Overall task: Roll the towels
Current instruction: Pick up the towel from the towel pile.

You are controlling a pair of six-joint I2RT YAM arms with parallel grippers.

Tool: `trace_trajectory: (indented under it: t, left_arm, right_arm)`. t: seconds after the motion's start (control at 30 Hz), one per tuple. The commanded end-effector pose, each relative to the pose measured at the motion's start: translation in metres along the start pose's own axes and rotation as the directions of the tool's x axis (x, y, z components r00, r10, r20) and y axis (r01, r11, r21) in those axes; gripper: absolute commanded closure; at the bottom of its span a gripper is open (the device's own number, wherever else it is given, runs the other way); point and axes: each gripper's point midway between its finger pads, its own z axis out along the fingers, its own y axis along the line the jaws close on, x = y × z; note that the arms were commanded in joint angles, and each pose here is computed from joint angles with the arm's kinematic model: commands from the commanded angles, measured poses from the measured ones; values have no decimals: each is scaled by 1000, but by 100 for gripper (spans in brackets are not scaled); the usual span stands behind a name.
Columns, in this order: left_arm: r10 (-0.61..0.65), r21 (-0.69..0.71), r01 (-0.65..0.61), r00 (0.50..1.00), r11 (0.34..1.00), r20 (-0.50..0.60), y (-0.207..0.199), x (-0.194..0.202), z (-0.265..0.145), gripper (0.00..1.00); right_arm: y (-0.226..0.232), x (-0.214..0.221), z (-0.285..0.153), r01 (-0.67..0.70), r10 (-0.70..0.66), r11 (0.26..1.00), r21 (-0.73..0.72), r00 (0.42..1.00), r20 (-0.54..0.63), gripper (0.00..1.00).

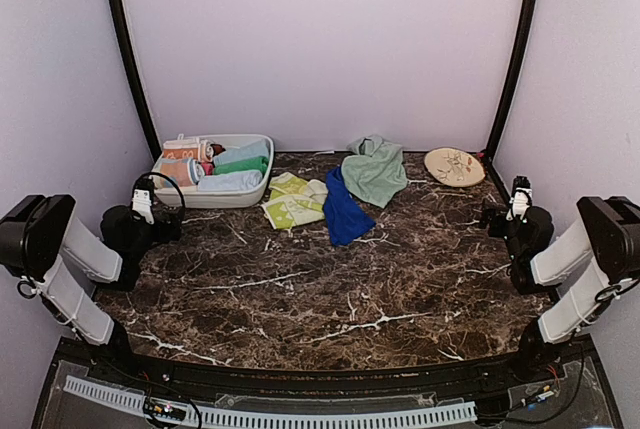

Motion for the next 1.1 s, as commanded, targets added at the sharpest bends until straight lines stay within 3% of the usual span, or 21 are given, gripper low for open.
trace_trajectory:
  t: [0.0, 0.17, 0.27, 0.33, 0.4, 0.5, 0.6, 0.7, 0.87, 1.07]
  left_arm:
    - [-3, -5, 3, 999, 1000, 38, 2, -11, 2, 1]
    - [-5, 10, 5, 1000, 1000, 8, 1, -21, 8, 1]
    - [-4, 20, 7, 989, 1000, -148, 6, -43, 29, 1]
    - [9, 47, 2, 975, 999, -224, 5, -59, 37, 1]
    - [31, 102, -2, 959, 995, -281, 0, -79, 41, 1]
    - [32, 179, 47, 909, 983, -415, -11, -78, 36, 1]
    - [47, 224, 72, 871, 972, -488, -18, -84, 30, 1]
    - [94, 254, 58, 833, 965, -545, -18, -82, 22, 2]
    - [118, 263, 57, 789, 963, -603, -14, -70, 7, 5]
    - [136, 296, 69, 773, 953, -619, -17, -68, -10, 9]
  right_arm:
    - [0, -14, 3, -15, 15, 1000, -4, 999, 50, 0]
    - [0, -14, 4, -17, 18, 1000, -5, 999, 48, 0]
    - [-21, -30, 4, -67, 60, 991, 119, 996, 62, 0]
    - [-37, -39, 8, -90, 90, 972, 218, 996, 9, 0]
    - [-40, -62, 7, -98, 95, 967, 234, 995, 25, 0]
    - [-42, -100, 5, -280, 267, 935, 218, 960, 85, 0]
    - [-42, -122, 11, -392, 393, 892, 224, 919, 41, 0]
    - [36, -144, 24, -360, 349, 922, -145, 932, -93, 0]
    - [160, -132, 24, -159, 101, 950, -269, 970, -220, 2]
    - [296, -66, 14, -5, -152, 916, -400, 920, -361, 17]
